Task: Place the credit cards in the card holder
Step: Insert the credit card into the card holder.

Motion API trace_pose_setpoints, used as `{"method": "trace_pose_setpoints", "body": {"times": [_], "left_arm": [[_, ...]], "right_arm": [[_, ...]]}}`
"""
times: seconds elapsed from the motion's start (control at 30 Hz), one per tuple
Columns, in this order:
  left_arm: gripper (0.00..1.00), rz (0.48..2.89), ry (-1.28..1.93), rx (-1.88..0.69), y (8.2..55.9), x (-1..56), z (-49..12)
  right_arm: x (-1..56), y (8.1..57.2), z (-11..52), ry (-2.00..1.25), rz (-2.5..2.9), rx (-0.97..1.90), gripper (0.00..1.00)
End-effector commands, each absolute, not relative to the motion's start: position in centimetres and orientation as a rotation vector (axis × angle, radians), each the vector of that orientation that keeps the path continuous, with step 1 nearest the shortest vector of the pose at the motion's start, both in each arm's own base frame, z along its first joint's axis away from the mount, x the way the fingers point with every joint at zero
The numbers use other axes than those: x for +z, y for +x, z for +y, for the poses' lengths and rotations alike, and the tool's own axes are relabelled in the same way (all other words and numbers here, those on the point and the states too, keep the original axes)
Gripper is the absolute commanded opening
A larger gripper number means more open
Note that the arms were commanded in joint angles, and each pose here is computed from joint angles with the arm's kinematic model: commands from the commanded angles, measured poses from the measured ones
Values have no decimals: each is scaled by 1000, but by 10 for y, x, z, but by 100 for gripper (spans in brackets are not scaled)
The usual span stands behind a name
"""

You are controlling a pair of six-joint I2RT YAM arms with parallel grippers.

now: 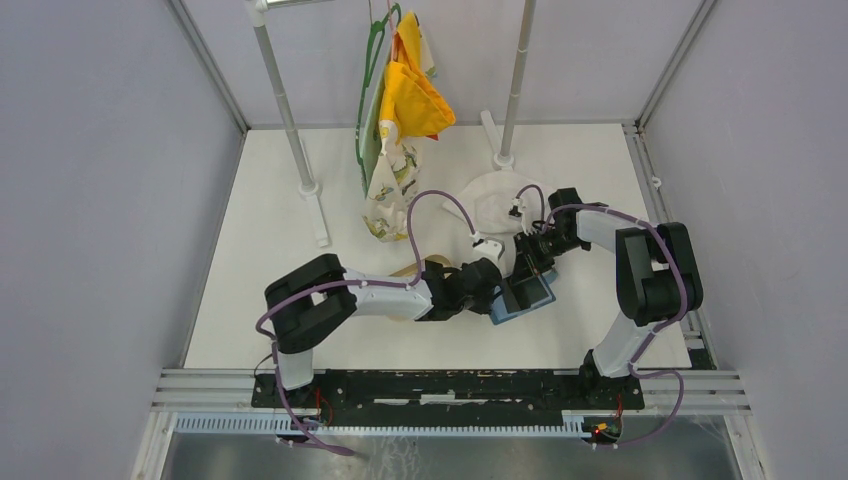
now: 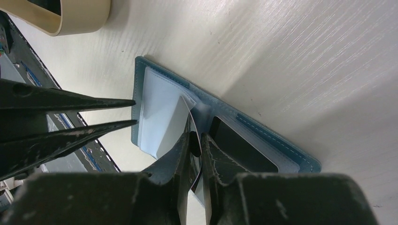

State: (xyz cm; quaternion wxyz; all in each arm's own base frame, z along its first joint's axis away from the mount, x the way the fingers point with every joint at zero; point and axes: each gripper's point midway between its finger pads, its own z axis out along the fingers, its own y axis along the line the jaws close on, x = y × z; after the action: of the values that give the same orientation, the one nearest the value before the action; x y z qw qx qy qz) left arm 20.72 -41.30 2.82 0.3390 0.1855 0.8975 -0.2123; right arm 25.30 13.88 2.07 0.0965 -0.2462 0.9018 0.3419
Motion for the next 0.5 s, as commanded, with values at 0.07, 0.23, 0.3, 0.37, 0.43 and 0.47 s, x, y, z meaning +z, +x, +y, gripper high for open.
{"method": "trace_pose_setpoints", "body": {"times": [0.07, 0.23, 0.3, 0.37, 0.43, 0.47], "left_arm": [[33, 2177, 507, -845, 198, 103, -442], [34, 2130, 491, -1051, 183, 123, -469], [30, 2128, 466, -1079, 181, 126, -480], [22, 2136, 450, -1072, 184, 126, -491], [15, 2158, 444, -1023, 186, 119, -499], [12, 2170, 444, -989, 187, 115, -502]], "right_arm": [[6, 264, 127, -783, 2689, 863, 20], [6, 264, 128, -783, 2684, 871, 20], [6, 264, 128, -783, 2682, 872, 20], [5, 263, 127, -784, 2683, 869, 20], [5, 263, 128, -785, 2683, 869, 20], [6, 263, 128, -785, 2681, 869, 20]]}}
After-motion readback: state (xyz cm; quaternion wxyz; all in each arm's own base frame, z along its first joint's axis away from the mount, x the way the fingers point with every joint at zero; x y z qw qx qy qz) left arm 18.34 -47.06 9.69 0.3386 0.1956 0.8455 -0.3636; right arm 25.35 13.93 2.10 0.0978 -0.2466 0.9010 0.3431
